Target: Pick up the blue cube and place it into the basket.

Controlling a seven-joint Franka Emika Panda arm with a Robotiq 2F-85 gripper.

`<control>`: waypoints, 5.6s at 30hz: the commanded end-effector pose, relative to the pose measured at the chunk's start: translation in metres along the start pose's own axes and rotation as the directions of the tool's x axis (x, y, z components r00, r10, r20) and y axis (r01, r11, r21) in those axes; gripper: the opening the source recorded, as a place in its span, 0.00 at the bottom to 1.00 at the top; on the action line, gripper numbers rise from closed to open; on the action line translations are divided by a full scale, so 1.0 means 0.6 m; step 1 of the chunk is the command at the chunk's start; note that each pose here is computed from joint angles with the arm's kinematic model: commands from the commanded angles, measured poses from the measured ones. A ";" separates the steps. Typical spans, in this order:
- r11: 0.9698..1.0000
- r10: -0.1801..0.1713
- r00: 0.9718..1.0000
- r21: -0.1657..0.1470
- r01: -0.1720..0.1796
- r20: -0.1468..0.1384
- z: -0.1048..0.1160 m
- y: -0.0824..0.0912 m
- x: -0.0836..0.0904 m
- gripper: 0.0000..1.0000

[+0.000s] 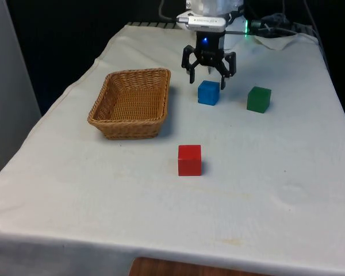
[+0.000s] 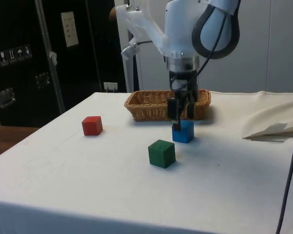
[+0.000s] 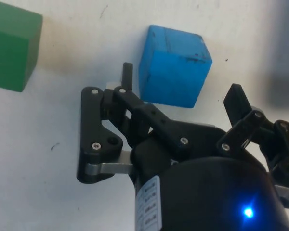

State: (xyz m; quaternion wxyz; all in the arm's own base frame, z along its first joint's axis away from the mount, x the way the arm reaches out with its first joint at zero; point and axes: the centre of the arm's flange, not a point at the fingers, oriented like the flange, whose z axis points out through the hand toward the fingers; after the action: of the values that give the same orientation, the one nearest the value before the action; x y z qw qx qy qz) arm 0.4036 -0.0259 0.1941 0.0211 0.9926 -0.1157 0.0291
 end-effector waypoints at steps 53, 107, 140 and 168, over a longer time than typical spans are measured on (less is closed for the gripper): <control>1.000 0.009 0.999 0.014 -0.008 -0.049 -0.008 0.001 0.010 0.00; 0.999 0.034 0.997 0.017 -0.033 -0.063 -0.194 0.057 0.151 0.00; 0.999 0.048 0.998 0.019 -0.047 -0.042 -0.190 0.182 0.213 0.00; 0.998 0.053 0.999 -0.026 -0.053 0.000 -0.126 0.277 0.231 0.00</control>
State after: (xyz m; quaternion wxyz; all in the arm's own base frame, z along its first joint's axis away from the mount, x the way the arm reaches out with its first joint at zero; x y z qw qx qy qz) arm 0.4952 -0.2143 0.2859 0.0381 0.9885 -0.1438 0.0253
